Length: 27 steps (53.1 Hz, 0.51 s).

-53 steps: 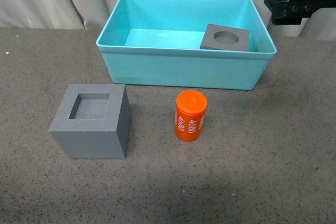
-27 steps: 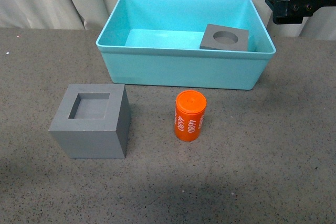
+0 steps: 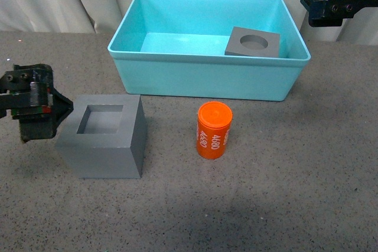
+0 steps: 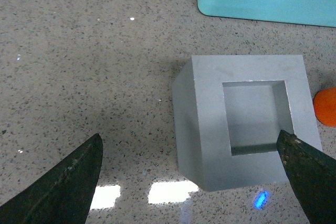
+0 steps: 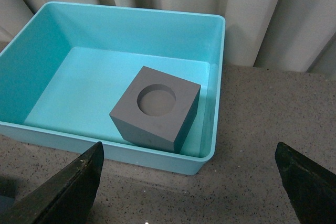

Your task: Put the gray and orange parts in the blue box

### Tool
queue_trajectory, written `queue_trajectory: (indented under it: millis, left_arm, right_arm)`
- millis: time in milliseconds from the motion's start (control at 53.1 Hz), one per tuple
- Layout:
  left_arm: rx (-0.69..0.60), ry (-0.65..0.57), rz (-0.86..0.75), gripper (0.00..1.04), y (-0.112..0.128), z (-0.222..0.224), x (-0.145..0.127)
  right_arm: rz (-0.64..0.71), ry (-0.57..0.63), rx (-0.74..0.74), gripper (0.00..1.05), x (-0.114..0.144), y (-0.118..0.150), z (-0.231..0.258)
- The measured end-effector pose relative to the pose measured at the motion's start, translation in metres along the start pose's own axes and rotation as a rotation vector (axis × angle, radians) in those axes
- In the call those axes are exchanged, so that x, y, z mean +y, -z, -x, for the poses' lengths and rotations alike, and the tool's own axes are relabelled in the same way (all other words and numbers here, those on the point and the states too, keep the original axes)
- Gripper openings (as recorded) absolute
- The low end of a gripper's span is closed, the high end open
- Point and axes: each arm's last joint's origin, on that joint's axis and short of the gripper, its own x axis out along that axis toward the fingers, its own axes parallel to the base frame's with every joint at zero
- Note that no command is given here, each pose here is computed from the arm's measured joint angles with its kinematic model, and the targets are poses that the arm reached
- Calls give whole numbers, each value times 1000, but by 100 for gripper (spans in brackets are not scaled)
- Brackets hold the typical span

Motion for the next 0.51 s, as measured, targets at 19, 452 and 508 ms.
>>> queue_trajectory:
  millis: [19, 452, 508]
  left_arm:
    - [4, -3, -2, 98, 0, -2, -1]
    - [76, -25, -34, 98, -1, -44, -5]
    - [85, -38, -40, 93, 1, -46, -6]
  right_arm:
    - [0, 0, 0, 95, 0, 0, 0]
    - [0, 0, 0, 95, 0, 0, 0]
    - [0, 0, 0, 95, 0, 0, 0]
